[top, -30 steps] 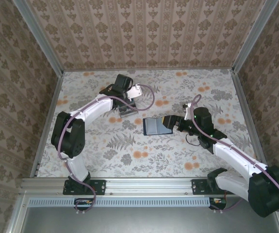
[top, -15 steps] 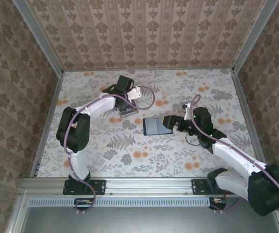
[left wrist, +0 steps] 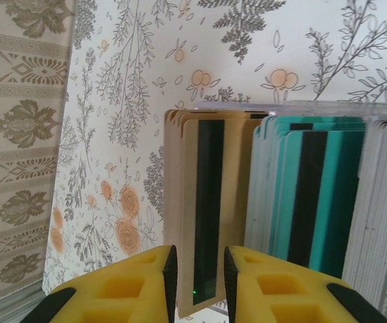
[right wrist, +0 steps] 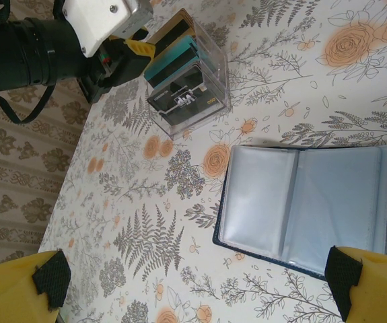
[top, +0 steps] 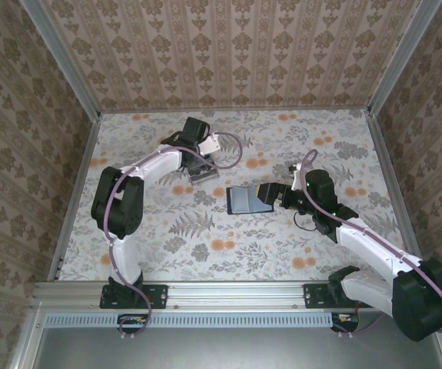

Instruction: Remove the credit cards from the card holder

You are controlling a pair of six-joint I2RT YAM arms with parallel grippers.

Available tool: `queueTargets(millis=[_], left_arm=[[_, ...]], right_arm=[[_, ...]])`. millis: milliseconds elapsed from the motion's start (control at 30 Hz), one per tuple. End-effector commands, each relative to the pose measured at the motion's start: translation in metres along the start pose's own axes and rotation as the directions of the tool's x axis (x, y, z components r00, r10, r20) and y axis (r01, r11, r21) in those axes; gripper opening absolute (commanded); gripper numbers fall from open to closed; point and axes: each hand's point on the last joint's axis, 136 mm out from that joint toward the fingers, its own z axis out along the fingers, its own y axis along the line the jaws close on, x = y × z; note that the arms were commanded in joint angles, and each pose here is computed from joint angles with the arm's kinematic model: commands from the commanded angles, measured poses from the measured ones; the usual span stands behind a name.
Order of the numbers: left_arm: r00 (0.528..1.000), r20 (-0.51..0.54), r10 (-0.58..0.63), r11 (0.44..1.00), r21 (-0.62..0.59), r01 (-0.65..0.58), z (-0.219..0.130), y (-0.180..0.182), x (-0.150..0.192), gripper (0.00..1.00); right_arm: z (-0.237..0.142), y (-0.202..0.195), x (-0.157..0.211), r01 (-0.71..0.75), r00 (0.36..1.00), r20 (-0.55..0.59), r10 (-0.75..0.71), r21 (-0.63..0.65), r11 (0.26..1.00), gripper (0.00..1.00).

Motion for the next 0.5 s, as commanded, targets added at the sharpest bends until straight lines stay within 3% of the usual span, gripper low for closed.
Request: queueTargets(millis=[0, 267, 467], left_arm=[[0.998, -0.004, -0.055, 0.998, -0.042, 0.055, 0.001, 0.019, 0.001, 0.27], [0.992, 0.015, -0.126, 0.991, -0.048, 0.126, -0.007, 0.029, 0.003, 0.26], [0.938, 0.149, -0.314, 0.944, -0.055, 0.325, -0.059, 0.052, -0.009, 0.29]], right_arm=[[0.002, -0.002, 0.001, 0.007, 1.0, -0.007, -0.007, 0.01, 1.0, 1.0], [0.003, -0.002, 0.002, 0.006, 1.0, -0.01, -0.006, 0.011, 1.0, 1.0], [0.002, -0.006, 0.002, 0.012, 1.0, -0.009, -0.012, 0.03, 0.999, 1.0]])
